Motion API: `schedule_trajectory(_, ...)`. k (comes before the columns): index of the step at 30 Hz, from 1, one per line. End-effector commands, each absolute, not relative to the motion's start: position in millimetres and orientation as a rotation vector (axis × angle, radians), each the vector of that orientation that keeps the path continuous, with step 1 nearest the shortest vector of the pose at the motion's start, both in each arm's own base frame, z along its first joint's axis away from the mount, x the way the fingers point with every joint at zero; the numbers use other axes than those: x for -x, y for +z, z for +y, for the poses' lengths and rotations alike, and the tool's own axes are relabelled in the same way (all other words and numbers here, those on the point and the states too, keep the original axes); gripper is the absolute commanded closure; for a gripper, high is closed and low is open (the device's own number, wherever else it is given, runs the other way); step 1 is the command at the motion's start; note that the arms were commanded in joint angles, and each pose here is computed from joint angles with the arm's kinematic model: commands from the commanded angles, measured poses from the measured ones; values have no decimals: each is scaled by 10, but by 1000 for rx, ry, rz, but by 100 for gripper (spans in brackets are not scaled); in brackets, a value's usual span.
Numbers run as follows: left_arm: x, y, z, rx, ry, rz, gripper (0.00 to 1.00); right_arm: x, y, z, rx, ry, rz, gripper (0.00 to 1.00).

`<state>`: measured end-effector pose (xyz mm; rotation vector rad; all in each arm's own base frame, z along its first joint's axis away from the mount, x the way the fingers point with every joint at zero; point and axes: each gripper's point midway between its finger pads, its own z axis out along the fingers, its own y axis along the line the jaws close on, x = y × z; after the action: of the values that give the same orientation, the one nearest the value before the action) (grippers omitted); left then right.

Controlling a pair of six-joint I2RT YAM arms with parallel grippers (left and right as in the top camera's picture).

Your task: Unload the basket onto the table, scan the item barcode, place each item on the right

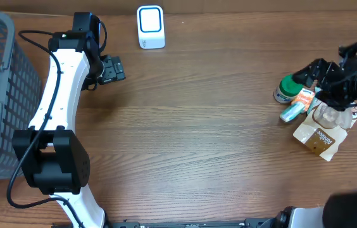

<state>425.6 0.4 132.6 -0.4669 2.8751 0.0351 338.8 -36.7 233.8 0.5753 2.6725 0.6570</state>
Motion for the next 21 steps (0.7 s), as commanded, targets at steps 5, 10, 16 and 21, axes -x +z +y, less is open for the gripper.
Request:
schedule_trajectory(5,-4278,1342,21,462,52,2867,1,-2668,3396,423,-131,651,2475,0)
schedule_trajectory(10,-4279,1343,21,462,52,2867,0,-2293,3637,648,-5,655,2397,0)
schedule_trajectory(16,-4278,1342,20,462,51,2867,1,-2123,3759,635,13,608,2336,0)
schedule_trajectory(21,-4278,1342,21,462,52,2867,0,-2136,3742,573,-5,560,2340,0)
